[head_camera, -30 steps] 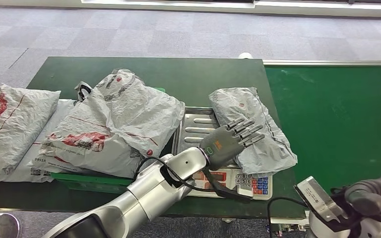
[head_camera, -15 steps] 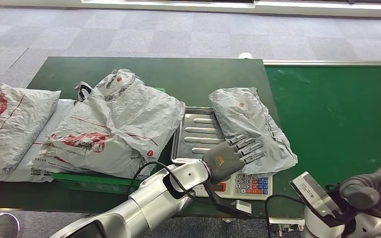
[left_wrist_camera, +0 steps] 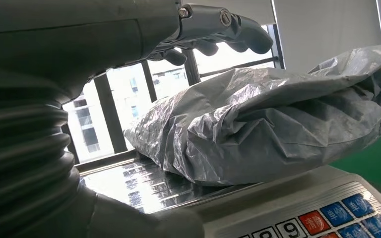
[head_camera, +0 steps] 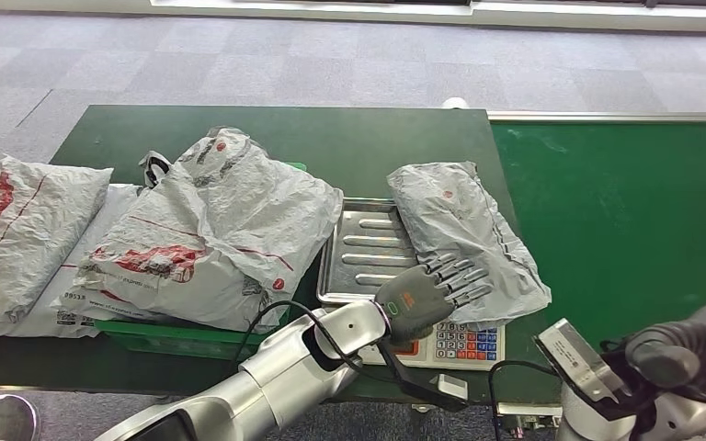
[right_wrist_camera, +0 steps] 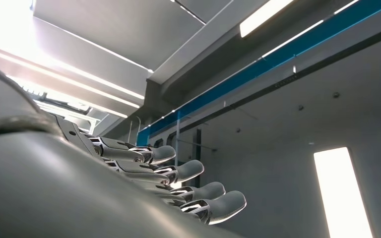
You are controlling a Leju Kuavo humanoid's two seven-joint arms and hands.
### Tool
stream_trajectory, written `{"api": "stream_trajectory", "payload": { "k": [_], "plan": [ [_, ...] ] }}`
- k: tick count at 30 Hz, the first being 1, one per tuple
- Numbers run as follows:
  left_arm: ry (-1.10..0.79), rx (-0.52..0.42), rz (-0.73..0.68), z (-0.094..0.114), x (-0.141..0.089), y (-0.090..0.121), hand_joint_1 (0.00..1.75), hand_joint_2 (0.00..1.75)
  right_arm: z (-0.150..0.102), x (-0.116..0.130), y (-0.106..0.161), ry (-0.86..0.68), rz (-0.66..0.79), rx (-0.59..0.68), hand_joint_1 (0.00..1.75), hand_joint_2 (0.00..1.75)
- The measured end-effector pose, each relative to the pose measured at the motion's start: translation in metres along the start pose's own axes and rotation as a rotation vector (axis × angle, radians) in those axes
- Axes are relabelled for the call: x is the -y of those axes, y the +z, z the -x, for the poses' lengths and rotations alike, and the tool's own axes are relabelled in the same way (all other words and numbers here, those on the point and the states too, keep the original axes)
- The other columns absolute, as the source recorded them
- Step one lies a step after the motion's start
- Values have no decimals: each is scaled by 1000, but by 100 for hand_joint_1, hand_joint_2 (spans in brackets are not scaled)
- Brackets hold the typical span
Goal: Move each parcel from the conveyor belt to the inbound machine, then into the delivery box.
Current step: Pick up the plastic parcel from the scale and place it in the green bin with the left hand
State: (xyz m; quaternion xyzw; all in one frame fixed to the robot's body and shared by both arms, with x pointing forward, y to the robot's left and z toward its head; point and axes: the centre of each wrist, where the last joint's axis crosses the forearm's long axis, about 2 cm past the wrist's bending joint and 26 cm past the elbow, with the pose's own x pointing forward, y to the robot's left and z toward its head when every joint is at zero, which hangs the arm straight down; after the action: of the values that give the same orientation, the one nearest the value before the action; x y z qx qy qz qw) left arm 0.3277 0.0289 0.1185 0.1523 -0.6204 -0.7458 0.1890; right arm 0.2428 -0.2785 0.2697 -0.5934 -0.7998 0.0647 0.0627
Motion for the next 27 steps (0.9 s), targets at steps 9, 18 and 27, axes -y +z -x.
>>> {"api": "stream_trajectory", "payload": {
  "k": [9,18,27],
  "plan": [
    [34,11,-23,0,1,0,175,175,0,-1,1,-5,-1,-4,0,0],
    [40,8,-24,1,4,2,175,175,0,-2,1,-13,3,0,0,0],
    [37,2,-31,1,5,2,175,175,1,-2,1,-23,10,1,0,0]
  ]
}}
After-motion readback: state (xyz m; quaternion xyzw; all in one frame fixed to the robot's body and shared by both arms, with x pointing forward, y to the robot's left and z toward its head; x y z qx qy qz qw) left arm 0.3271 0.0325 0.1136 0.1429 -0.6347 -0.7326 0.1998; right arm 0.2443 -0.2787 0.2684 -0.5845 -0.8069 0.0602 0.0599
